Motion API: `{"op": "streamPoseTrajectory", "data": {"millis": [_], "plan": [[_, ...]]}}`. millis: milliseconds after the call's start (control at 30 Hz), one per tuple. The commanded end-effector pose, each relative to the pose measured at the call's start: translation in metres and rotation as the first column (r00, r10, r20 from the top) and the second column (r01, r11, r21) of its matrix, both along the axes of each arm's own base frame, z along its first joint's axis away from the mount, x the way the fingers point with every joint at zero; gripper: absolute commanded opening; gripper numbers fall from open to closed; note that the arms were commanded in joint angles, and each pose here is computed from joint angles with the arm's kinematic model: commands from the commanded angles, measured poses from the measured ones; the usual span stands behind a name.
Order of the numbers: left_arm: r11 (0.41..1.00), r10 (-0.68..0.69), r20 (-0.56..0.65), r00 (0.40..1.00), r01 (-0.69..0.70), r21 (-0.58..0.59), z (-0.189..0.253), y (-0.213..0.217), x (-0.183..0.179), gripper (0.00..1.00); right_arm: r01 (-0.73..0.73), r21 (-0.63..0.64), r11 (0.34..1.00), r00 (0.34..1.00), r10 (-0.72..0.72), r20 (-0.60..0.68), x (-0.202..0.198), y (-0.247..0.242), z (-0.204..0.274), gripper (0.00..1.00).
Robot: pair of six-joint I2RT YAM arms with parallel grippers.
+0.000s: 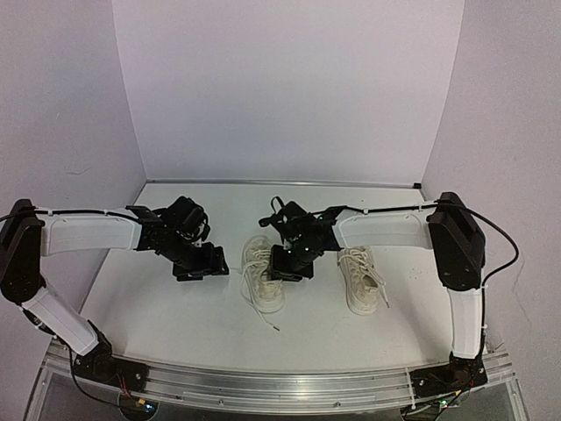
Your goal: Tie the shoes
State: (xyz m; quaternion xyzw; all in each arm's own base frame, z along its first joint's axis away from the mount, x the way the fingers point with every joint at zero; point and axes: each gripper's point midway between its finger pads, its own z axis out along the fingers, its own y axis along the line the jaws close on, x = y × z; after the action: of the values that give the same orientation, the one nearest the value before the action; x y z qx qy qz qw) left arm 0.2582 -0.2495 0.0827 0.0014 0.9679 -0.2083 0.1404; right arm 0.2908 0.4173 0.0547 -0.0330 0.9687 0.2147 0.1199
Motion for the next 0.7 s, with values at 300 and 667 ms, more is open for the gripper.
{"op": "streamPoseTrajectory", "data": {"millis": [300, 667], "plan": [[0.989, -0.143, 0.069, 0.987, 0.139, 0.058, -0.034, -0.041, -0.007, 0.62, -0.022, 0.158, 0.987, 0.998, 0.014, 0.055, 0.009, -0.017, 0.070, 0.37], [0.973, -0.068, 0.028, 0.997, 0.061, 0.224, -0.067, -0.038, 0.000, 0.60, -0.019, 0.174, 0.985, 0.994, 0.000, 0.108, 0.013, -0.060, 0.095, 0.44]]}}
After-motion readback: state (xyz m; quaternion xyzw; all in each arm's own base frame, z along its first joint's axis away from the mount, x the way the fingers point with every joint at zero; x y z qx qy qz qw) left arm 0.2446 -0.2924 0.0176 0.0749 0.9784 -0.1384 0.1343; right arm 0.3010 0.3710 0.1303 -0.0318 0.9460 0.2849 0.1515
